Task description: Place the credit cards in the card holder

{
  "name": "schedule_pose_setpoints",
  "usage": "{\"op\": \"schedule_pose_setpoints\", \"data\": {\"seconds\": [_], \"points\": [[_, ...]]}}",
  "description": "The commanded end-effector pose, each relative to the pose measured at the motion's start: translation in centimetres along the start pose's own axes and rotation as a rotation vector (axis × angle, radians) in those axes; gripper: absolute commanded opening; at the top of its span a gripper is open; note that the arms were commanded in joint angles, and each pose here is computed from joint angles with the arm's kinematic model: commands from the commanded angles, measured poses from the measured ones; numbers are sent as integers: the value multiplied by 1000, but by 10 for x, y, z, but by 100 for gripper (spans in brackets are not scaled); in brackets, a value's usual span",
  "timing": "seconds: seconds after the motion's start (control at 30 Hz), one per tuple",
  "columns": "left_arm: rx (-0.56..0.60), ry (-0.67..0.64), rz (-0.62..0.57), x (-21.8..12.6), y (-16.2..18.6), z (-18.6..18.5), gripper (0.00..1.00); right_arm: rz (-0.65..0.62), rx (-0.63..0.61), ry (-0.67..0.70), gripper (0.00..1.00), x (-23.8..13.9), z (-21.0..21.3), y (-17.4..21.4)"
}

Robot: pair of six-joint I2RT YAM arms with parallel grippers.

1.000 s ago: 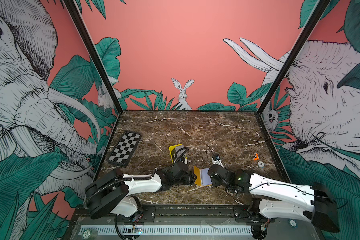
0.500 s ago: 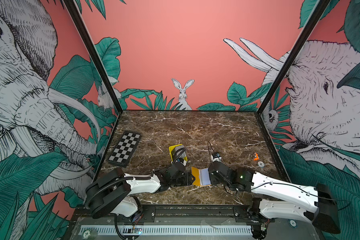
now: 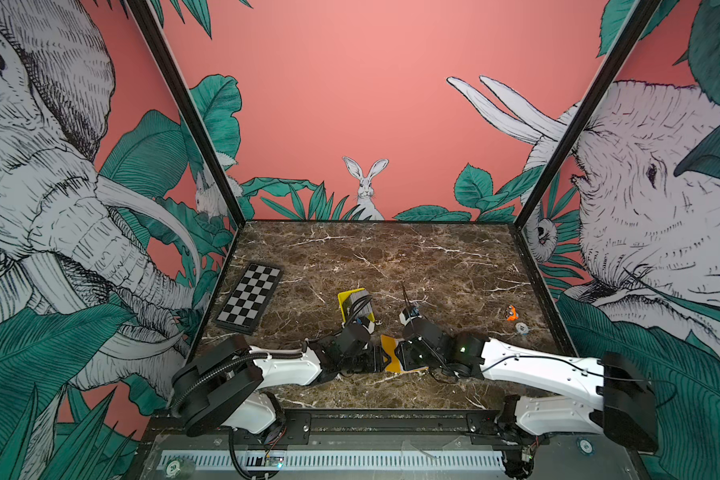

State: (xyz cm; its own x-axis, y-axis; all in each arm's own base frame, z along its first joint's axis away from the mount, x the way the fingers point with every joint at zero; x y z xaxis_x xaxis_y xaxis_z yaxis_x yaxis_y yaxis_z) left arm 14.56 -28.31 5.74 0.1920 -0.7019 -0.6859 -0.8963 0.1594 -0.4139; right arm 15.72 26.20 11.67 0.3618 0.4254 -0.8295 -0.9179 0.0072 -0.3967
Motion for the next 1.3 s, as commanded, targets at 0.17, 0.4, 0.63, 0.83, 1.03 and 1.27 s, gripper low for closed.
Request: {"op": "schedule_pose_setpoints", "data": {"seconds": [0.17,0.4,0.63,0.83,1.03,1.27], "points": [[-53,-102,-133,-18,-11,18,55,20,-63,14,34,20,-11,3],[-33,-143,-199,-35,-20,19,54,45,-40,32,30,28,-32,0],[-6,-126,-157,-24,-21,11,54,58,-35,49,30,36,-41,0],[-16,-87,-152,-18,-20,8,50,50,-12,67,29,42,-50,-8],[-18,9,-157,-6,-22,-12,48,38,-17,80,27,49,-48,-17],[-22,60,-148,-4,-14,-15,44,12,-12,82,27,50,-38,-31]]}}
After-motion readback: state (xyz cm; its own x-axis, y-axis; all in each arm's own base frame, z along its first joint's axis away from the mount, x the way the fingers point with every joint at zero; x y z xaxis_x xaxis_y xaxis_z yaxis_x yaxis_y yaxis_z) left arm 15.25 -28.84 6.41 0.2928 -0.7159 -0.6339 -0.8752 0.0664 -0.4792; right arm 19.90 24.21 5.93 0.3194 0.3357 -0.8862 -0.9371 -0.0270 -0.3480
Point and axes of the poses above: each gripper's point midway between its finger pads, its own x axis out along the fingers, its own z axis along the line the jaws close on, y = z × x, the point moved 3 cm from there along -x, back along the fingers, and after that the axes turned 12 degrees about x, right-handed, at the moved point
